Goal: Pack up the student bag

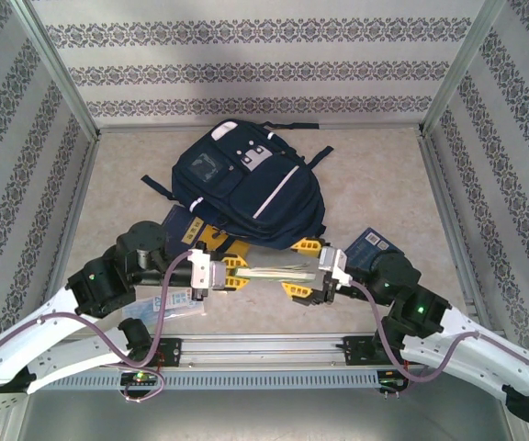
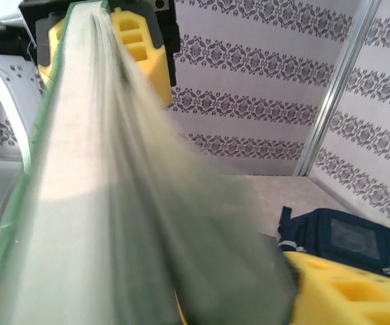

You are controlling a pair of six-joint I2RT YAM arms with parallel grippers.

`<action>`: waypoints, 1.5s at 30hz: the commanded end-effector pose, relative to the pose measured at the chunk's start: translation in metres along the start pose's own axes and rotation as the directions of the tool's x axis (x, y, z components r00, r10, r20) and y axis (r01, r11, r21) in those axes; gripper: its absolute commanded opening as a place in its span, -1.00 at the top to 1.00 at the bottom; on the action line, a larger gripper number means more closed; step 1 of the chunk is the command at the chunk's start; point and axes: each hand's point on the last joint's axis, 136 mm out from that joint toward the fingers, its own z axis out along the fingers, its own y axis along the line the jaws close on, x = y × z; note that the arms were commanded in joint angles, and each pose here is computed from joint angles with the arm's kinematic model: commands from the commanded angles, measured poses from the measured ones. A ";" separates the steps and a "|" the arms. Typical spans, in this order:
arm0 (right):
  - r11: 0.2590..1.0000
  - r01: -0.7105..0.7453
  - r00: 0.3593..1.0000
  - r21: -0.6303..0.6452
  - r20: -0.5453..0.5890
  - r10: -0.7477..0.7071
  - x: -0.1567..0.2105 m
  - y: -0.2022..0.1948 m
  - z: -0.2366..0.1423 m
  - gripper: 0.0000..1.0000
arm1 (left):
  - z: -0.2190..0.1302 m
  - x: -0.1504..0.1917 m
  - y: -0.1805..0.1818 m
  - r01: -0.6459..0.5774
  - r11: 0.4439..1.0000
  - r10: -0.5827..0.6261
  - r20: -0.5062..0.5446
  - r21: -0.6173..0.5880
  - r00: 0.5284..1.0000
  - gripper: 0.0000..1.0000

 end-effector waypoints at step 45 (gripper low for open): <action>0.074 -0.629 0.402 0.774 0.243 0.883 0.123 -0.153 -0.111 1.00 | 0.128 0.265 0.296 0.806 0.186 -0.981 -0.149 -0.561 0.123 -0.13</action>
